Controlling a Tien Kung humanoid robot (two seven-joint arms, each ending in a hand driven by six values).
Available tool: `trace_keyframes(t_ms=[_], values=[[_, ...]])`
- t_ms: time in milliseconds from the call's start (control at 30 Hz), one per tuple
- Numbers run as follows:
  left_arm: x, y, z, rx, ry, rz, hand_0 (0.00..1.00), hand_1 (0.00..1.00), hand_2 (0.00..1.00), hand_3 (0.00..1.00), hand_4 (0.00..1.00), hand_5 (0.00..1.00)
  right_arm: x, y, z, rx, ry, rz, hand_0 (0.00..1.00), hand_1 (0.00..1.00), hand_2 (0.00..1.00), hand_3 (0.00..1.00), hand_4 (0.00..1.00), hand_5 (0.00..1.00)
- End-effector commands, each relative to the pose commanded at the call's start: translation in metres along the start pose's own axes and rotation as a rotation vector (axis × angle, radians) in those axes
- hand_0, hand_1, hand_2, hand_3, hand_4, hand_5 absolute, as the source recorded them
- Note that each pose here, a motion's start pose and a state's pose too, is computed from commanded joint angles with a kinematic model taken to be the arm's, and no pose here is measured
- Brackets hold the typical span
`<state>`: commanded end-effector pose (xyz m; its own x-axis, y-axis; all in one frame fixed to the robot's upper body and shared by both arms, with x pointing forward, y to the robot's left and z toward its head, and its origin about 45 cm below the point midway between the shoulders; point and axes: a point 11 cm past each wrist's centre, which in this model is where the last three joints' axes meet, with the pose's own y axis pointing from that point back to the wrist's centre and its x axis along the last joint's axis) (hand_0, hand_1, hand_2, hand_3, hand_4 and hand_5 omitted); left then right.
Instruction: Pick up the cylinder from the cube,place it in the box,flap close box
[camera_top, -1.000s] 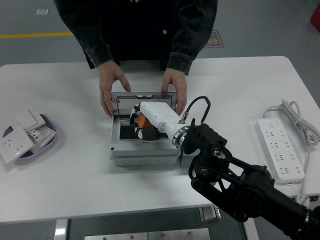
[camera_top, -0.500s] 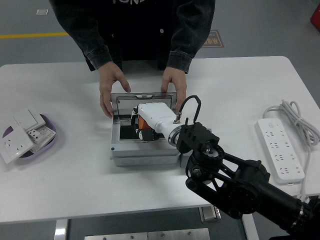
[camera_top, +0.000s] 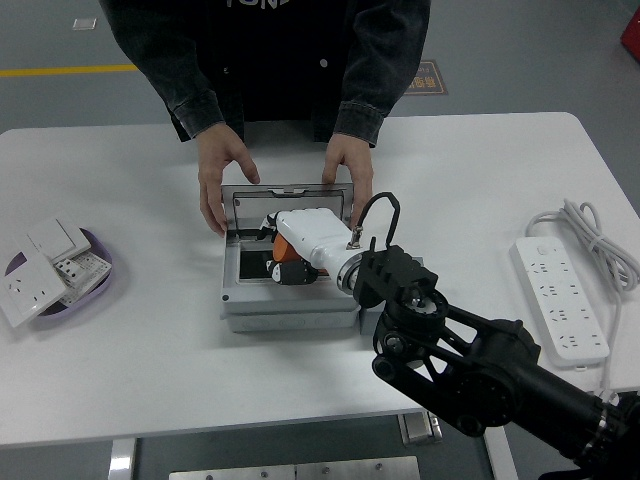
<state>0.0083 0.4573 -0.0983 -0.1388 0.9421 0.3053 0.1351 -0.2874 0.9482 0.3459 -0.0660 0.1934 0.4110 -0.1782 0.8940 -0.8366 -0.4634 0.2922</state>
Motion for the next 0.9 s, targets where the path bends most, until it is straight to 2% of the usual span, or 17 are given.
trace_keyframes(t_ms=[167, 200, 233, 433, 567, 700, 767, 800, 900], values=[[-0.001, 0.000, 0.000, -0.002, -0.002, -0.002, 0.638, 0.664, 0.576, 0.642, 0.730, 0.282, -0.002, 0.000, 0.000, 0.010, -0.016, -0.003, 0.785, 0.687, 0.706, 0.739, 0.729, 0.413], [-0.001, 0.000, 0.000, -0.002, -0.002, -0.002, 0.638, 0.664, 0.576, 0.642, 0.729, 0.282, -0.002, 0.000, -0.001, 0.012, -0.021, -0.004, 0.807, 0.692, 0.717, 0.792, 0.811, 0.420], [-0.001, 0.000, 0.000, -0.002, -0.002, -0.002, 0.638, 0.664, 0.576, 0.642, 0.729, 0.282, -0.003, 0.001, -0.001, 0.016, -0.032, -0.006, 0.807, 0.692, 0.717, 0.792, 0.811, 0.420], [-0.003, 0.000, 0.000, -0.006, -0.002, -0.006, 0.638, 0.663, 0.576, 0.642, 0.729, 0.282, -0.004, 0.009, -0.001, 0.097, -0.216, 0.003, 0.803, 0.692, 0.717, 0.798, 0.816, 0.397], [-0.004, -0.001, -0.002, -0.007, -0.004, -0.010, 0.638, 0.663, 0.576, 0.642, 0.729, 0.282, 0.019, 0.019, -0.002, 0.192, -0.360, 0.058, 0.803, 0.692, 0.717, 0.798, 0.816, 0.397], [-0.004, -0.001, -0.002, -0.008, -0.006, -0.010, 0.638, 0.664, 0.575, 0.642, 0.729, 0.281, 0.065, 0.027, 0.002, 0.266, -0.447, 0.154, 0.799, 0.692, 0.717, 0.797, 0.793, 0.375], [-0.004, -0.001, -0.001, -0.010, -0.007, -0.009, 0.638, 0.664, 0.575, 0.642, 0.729, 0.281, 0.080, 0.025, 0.010, 0.259, -0.466, 0.179, 0.799, 0.692, 0.717, 0.797, 0.793, 0.375], [-0.004, -0.001, -0.001, -0.011, -0.008, -0.008, 0.639, 0.663, 0.576, 0.642, 0.729, 0.282, 0.087, 0.023, 0.015, 0.246, -0.474, 0.186, 0.733, 0.642, 0.685, 0.733, 0.776, 0.406], [-0.003, 0.000, 0.001, -0.014, -0.009, -0.007, 0.639, 0.663, 0.576, 0.642, 0.729, 0.282, 0.099, 0.015, 0.029, 0.206, -0.478, 0.190, 0.733, 0.642, 0.685, 0.733, 0.776, 0.406]])
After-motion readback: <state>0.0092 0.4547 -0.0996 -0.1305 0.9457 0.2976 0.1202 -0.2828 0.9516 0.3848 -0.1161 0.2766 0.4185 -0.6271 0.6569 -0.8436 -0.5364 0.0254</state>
